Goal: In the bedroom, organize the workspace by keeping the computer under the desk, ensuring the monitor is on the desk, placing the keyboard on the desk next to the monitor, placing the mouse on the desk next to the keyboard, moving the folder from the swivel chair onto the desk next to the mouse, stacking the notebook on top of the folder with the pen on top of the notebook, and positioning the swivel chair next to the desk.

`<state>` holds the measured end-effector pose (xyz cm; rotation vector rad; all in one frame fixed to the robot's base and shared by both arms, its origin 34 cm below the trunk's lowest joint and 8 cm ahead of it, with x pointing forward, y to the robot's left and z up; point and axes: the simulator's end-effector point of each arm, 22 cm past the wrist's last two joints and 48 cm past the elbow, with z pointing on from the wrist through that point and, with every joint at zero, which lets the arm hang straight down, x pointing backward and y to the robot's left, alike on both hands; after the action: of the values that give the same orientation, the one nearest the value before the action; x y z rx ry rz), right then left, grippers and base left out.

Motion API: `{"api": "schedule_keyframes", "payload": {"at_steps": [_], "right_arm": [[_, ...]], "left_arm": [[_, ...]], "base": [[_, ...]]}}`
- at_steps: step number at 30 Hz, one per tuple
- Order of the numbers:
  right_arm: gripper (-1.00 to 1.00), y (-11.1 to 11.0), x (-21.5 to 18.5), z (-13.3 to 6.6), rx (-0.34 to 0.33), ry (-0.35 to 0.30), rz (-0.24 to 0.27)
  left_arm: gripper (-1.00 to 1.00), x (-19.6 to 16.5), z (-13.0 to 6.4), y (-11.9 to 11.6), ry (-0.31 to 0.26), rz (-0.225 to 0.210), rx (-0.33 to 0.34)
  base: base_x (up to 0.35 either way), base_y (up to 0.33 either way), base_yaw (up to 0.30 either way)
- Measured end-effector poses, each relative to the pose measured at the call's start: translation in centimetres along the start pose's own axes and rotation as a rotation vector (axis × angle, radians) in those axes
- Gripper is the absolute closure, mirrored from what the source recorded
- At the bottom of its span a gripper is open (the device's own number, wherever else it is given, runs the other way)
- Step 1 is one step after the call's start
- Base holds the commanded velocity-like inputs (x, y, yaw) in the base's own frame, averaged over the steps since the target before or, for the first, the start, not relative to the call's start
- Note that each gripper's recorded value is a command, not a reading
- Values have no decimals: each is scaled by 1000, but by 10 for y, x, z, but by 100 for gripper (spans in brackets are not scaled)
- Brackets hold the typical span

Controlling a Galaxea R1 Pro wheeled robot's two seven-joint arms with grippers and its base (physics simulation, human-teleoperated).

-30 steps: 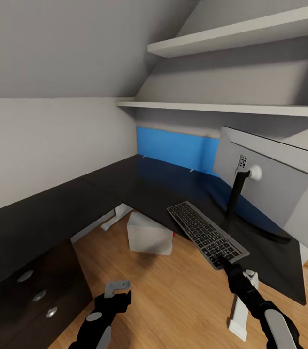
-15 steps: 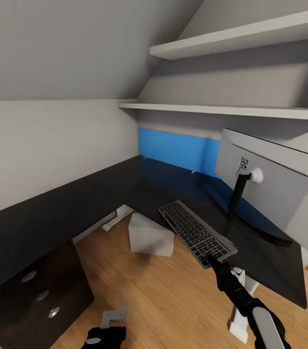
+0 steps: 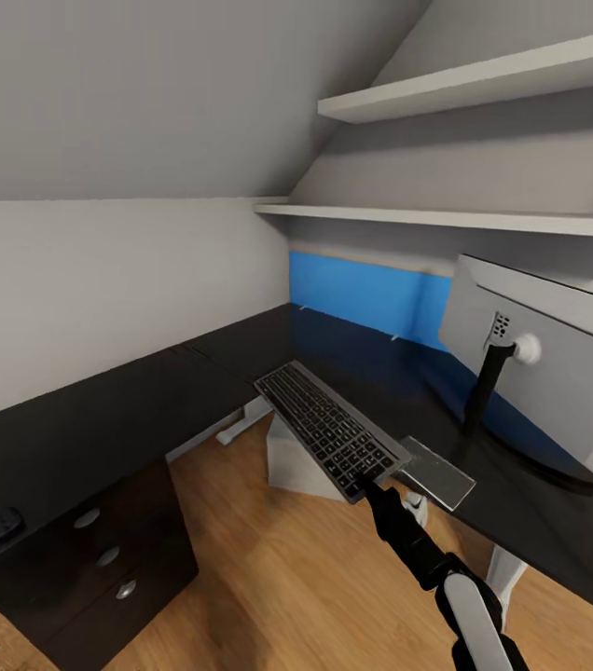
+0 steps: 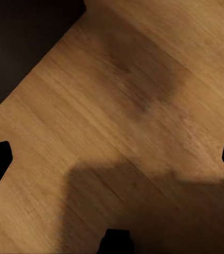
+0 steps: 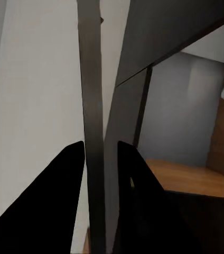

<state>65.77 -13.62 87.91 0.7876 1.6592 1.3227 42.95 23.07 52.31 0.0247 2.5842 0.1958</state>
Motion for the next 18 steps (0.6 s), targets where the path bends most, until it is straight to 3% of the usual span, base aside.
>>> {"api": "schedule_keyframes", "payload": {"at_steps": [7, 18], "right_arm": [[100, 15, 24, 8, -28, 15, -40], [100, 19, 51, 15, -27, -6, -144]], "left_arm": [[-100, 4, -1, -1, -1, 14, 4], [-100, 14, -4, -4, 13, 51, 13]], "base": [[0, -31, 175], [0, -276, 177]]}}
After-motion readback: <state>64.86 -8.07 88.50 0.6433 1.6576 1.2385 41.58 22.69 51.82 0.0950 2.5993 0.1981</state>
